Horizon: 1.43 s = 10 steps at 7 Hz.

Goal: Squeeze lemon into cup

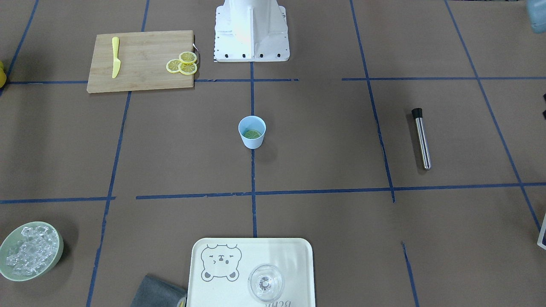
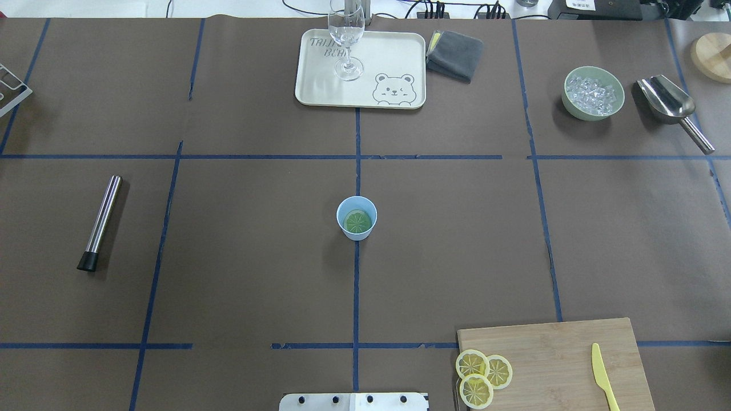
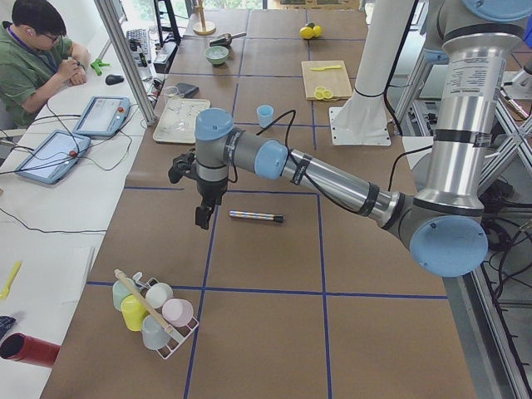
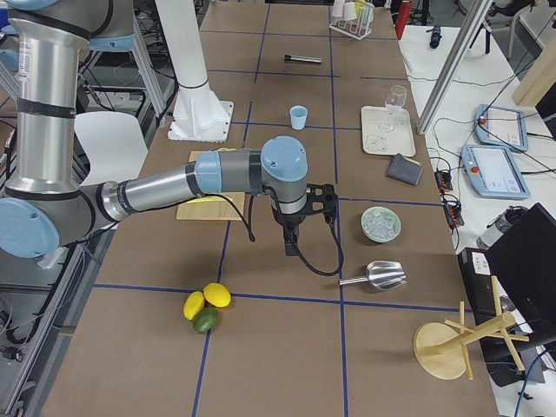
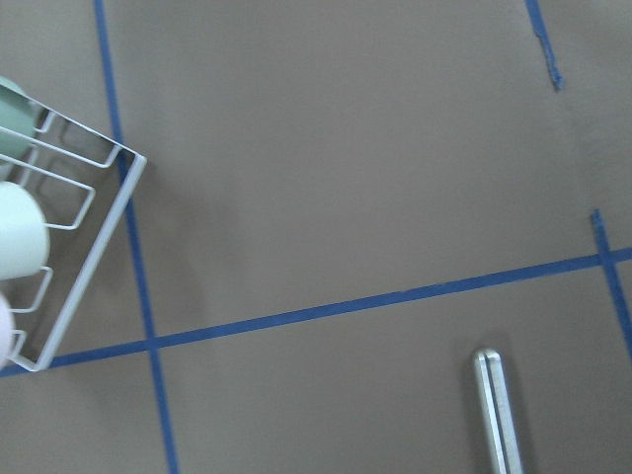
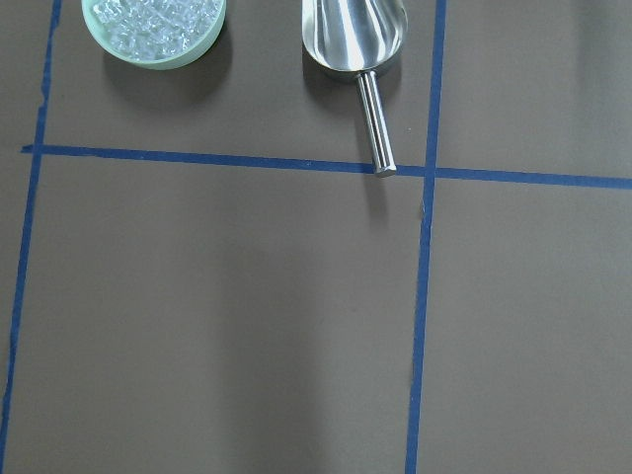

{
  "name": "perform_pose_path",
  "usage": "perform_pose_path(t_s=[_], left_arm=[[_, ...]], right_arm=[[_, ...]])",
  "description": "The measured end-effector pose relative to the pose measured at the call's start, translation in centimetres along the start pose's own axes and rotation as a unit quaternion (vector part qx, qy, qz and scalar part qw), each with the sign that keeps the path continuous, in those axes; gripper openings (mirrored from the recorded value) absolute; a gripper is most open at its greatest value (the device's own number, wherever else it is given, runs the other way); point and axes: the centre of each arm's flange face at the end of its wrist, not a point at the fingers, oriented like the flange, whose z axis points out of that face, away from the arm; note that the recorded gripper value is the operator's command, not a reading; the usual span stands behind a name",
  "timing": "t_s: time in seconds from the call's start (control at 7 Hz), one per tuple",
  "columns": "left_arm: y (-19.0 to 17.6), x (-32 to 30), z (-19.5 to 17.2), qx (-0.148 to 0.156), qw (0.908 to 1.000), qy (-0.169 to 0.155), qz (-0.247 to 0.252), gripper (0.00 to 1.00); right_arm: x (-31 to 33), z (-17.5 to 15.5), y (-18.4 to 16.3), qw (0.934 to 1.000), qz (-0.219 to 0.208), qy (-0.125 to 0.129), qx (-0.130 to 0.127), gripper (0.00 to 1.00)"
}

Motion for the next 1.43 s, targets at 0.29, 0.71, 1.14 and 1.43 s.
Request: perform_pose_path(t_s=[0.29,0.71,1.14,1.43], left_arm=[[5.8,-9.2,2.5,-0.031,0.9995,0.000,0.001,1.00],[9.6,-11.8,4.2,-0.050,0.9978,0.008,-0.044,1.00],[9.6,-11.5,4.3,-0.045,0.9950,0.017,-0.087,1.00],[9.4,-11.1,4.5,-0.045,0.9949,0.024,-0.087,1.00]], right_arm=[[0.4,0.4,0.1,1.0000,0.005,-0.001,-0.004,1.00],[1.1,1.0,0.1,0.9999,0.012,-0.002,-0.011,1.00],[1.1,1.0,0.1,0.9999,0.012,-0.002,-0.011,1.00],[1.1,1.0,0.1,0.9999,0.012,-0.002,-0.011,1.00]])
